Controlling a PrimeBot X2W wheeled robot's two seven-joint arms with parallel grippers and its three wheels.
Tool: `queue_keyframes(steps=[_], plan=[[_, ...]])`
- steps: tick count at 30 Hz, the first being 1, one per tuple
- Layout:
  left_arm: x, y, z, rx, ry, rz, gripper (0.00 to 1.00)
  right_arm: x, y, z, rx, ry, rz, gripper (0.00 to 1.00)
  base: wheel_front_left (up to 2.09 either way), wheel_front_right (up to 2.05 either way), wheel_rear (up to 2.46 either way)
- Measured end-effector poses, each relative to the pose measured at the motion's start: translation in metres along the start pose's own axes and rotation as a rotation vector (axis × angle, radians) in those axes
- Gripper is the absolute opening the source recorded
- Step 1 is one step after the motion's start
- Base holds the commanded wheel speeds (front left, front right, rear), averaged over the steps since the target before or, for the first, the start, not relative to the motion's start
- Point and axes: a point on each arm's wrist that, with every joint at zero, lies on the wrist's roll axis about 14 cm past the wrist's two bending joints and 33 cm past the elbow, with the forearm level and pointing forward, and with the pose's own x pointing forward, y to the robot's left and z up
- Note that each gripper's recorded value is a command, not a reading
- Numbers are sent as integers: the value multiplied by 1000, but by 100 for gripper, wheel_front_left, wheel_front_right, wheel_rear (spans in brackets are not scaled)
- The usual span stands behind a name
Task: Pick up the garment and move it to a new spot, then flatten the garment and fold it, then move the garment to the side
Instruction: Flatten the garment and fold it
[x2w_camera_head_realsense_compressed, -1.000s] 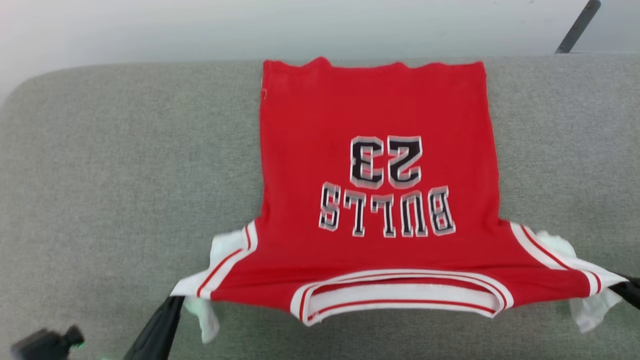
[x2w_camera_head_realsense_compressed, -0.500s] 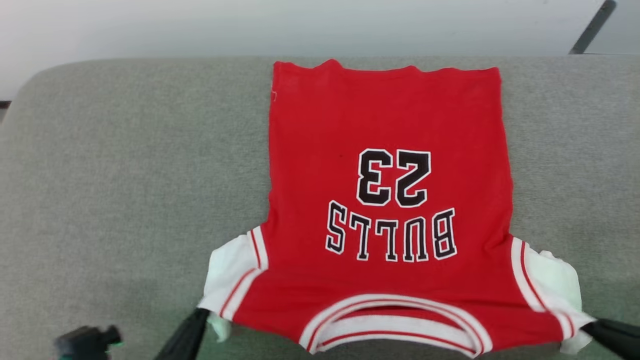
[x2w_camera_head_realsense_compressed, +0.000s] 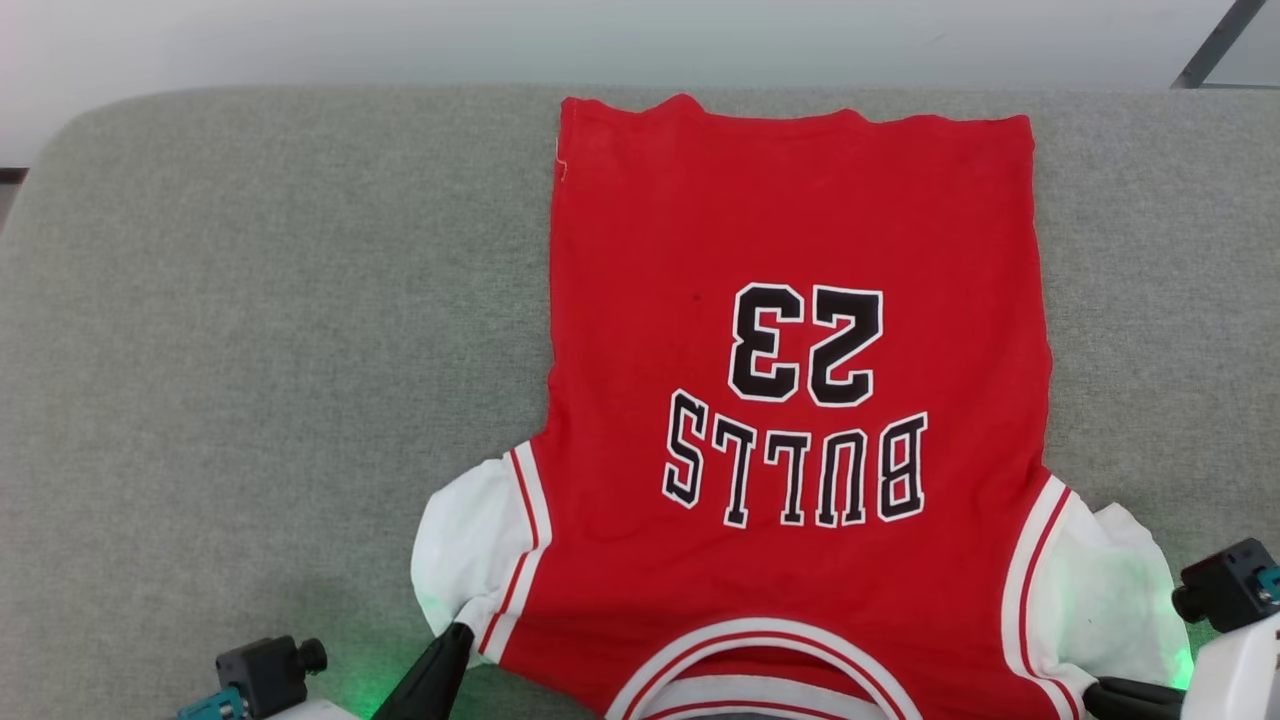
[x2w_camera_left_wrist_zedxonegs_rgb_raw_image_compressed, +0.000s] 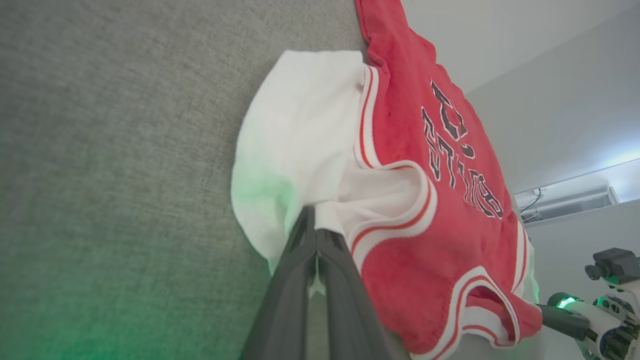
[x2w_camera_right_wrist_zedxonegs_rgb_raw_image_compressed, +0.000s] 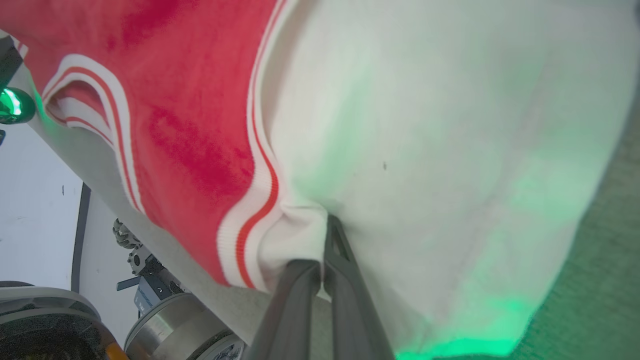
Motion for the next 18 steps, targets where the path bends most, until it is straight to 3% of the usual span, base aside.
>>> queue_keyframes(steps=[9, 10, 11, 12, 13, 18], plan=[[3, 10, -7, 5, 25, 19, 0, 12, 0, 0, 4, -6, -12, 0, 0, 0, 0], [3, 9, -6, 4, 24, 18, 0, 12, 1, 2, -1, -18, -14, 25, 0, 0, 0], [3, 9, -6, 4, 20, 15, 0, 12, 1, 5, -5, -35, -17, 42, 0, 0, 0], [3, 8, -5, 3, 16, 13, 0, 11, 2, 7, -12, -48, -18, 80, 0, 0, 0], [3, 7, -5, 2, 15, 10, 0, 9, 4, 10, -22, -58, -17, 100, 0, 0, 0], [1, 1, -3, 5, 3, -11, 0, -19, 2, 45, -73, -152, -33, 100, 0, 0, 0]])
